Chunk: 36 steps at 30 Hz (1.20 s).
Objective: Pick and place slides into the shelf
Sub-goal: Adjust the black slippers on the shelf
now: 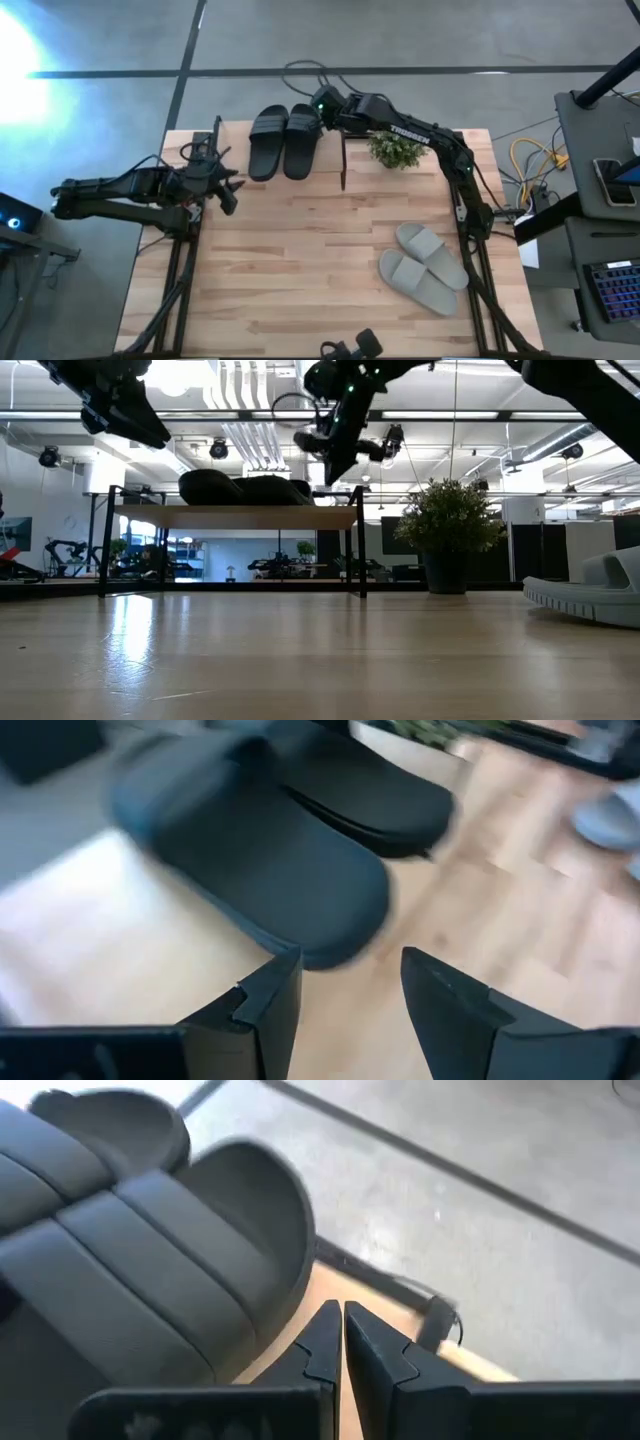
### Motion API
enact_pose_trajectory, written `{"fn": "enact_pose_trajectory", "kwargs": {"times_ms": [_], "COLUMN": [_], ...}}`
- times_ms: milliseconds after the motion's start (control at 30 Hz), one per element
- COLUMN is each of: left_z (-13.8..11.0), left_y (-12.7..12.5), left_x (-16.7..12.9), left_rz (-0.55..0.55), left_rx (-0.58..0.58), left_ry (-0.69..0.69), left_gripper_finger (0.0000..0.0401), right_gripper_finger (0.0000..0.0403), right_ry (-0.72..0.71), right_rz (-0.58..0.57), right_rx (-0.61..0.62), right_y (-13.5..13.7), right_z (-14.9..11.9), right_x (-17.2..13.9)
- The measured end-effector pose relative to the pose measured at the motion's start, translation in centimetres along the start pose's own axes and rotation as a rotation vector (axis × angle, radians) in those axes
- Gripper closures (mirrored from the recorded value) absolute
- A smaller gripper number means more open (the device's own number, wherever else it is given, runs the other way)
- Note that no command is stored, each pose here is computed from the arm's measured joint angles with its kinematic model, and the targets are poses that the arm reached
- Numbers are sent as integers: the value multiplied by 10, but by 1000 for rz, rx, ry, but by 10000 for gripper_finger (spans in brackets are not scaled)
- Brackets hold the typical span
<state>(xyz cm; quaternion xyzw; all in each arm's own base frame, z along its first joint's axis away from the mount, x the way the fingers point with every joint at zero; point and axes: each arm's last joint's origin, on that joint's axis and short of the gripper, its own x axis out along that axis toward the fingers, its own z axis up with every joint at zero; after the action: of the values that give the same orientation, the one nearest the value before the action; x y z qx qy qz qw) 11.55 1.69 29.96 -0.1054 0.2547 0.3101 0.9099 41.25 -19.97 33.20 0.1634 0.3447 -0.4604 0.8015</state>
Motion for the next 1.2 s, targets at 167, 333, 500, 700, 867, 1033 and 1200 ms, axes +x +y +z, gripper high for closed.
{"fn": "enact_pose_trajectory", "kwargs": {"times_ms": [167,333,500,700,867,1033,1200], "left_z": [-10,-9,-2,-4,4,24,22], "left_y": [-8,-20,-28,-29,-30,-25,-17], "left_x": [18,38,55,78,76,53,42], "left_rz": [-12,-24,-5,54,67,52,76], "left_rx": [156,262,342,383,371,315,332], "left_ry": [53,19,-2,76,70,-47,-62], "left_gripper_finger": [242,242,242,242,242,242,242], "right_gripper_finger": [394,394,394,394,394,394,394], "right_ry": [-19,2,41,45,46,77,123], "right_rz": [12,9,-9,-11,-10,-15,-33], "right_rx": [-13,-22,-43,-31,-33,-60,-88], "right_y": [-1,-1,-1,-1,1,4,4], "right_z": [4,1,-4,-5,-6,-11,-17], "right_x": [-11,-12,-11,-11,-12,-15,-15]}}
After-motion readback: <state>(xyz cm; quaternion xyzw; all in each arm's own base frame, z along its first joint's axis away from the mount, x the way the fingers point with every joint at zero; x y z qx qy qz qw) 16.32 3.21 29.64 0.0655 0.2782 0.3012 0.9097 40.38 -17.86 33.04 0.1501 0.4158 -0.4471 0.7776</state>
